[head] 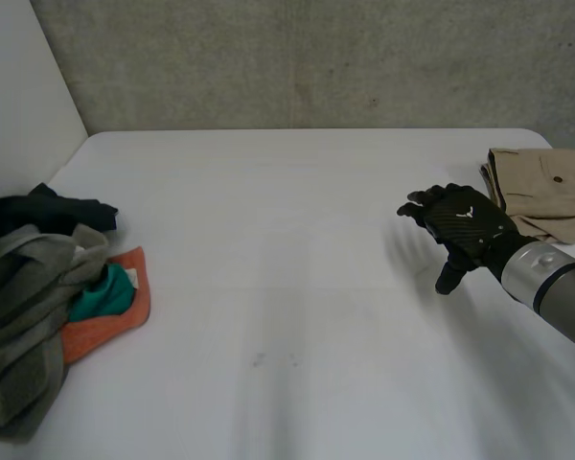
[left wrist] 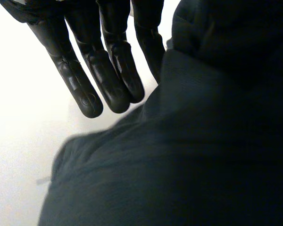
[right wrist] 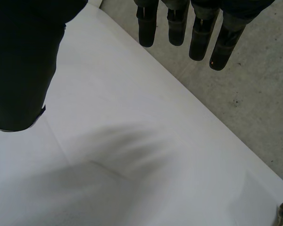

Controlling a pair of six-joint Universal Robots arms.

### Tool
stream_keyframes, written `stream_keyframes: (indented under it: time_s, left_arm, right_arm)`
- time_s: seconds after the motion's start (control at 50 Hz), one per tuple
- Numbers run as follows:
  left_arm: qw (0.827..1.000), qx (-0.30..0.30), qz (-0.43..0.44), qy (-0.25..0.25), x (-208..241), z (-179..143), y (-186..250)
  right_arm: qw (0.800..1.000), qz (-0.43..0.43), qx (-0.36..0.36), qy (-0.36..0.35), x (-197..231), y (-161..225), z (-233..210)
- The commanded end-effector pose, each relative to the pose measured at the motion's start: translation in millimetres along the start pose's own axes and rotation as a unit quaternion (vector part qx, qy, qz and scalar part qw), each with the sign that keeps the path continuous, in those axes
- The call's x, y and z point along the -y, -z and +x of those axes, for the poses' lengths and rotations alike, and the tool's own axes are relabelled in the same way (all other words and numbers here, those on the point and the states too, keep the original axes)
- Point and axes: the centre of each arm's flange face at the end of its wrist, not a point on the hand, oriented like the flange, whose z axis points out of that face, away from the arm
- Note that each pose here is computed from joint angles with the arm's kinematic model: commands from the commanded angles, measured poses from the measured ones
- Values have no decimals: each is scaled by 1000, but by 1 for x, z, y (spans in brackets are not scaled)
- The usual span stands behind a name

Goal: Fold the laundry.

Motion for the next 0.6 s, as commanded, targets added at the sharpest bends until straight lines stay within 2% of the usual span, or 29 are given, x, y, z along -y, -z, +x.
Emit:
stream_keyframes:
  time_s: [0.02,0.12,0.16,0.2,0.22,0.32,0.34,0.42,0.48,0.5,0.6]
  left_arm:
    - [994,53,95,13,67,-11,28]
    - [970,111,209,60,133,-31,71]
    - [948,130,271,102,165,-42,100]
    - [933,130,308,130,184,-44,121]
    - [917,121,344,159,203,-43,144]
    - [883,62,410,217,238,-23,195]
    - [880,49,416,224,241,-16,200]
    - [869,-53,434,234,252,51,236]
    - [868,-96,432,226,250,83,250]
    - [868,-129,427,219,244,109,258]
    - [868,-191,401,222,226,151,266]
  right_arm:
    - [1000,0,-9,-3,-1,1,6]
    - [1000,1,-17,-3,-1,2,12]
    - [1000,2,-19,-3,0,3,13]
    - [1000,4,-23,-1,3,4,14]
    - [1000,4,-26,0,3,4,16]
    - [999,-2,-48,0,4,6,22]
    - [999,-4,-52,0,4,7,24]
    - [998,-8,-68,1,3,8,29]
    - [997,-10,-73,0,2,8,32]
    - [997,-10,-74,1,3,8,33]
    - [997,-12,-83,1,2,8,38]
